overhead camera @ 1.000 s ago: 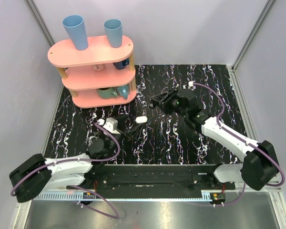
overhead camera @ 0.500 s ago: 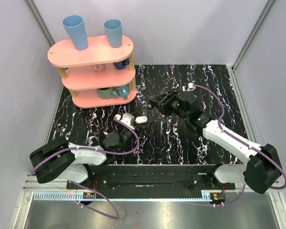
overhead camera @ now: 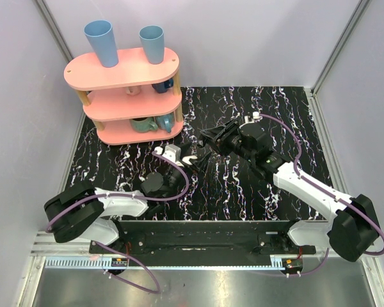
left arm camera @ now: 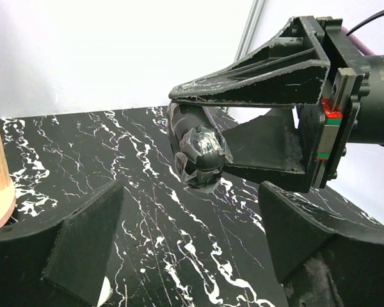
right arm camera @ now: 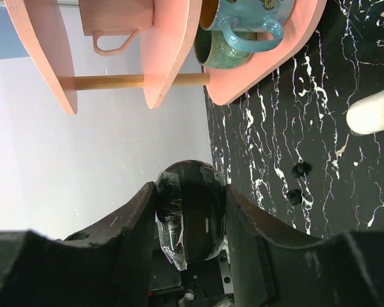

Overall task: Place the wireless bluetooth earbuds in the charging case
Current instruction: Pass from the right arm to the left, then pass from the left arm to the right

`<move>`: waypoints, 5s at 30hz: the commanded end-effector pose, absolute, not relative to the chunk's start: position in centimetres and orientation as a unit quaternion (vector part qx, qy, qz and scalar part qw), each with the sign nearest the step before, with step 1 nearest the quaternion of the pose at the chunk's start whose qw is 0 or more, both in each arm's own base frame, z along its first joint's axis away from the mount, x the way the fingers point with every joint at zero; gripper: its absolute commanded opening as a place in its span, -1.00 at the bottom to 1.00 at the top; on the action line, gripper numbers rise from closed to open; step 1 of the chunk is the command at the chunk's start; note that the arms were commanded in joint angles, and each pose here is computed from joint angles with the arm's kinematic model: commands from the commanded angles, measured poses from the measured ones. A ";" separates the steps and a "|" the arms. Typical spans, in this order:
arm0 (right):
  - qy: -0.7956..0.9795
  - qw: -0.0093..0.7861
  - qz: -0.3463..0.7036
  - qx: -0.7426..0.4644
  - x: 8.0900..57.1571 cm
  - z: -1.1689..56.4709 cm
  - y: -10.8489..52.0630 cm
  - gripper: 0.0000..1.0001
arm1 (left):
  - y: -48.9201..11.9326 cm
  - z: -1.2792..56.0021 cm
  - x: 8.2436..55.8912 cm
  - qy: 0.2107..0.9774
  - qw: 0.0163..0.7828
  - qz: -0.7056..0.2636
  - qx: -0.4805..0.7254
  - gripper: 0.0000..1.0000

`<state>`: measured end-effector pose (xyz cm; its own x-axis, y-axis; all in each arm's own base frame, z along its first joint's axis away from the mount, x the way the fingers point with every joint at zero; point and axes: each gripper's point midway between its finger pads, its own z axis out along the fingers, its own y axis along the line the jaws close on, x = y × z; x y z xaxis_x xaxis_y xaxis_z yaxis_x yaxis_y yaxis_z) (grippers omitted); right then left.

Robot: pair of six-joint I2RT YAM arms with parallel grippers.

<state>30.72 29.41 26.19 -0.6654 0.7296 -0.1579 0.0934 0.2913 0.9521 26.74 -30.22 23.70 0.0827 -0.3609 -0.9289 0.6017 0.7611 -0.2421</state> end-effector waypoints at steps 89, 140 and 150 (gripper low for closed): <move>0.706 0.247 0.663 0.038 21.4 35.7 31.5 0.80 | -24.2 31.6 18.9 0.522 0.663 -0.418 0.337 -1.00; 0.697 0.149 0.697 0.079 21.5 32.6 33.6 0.14 | -25.3 31.5 20.3 0.513 0.667 -0.429 0.329 -1.00; 0.690 0.143 0.705 0.082 21.5 32.7 33.7 -0.20 | -25.1 31.4 20.4 0.523 0.664 -0.425 0.325 -0.97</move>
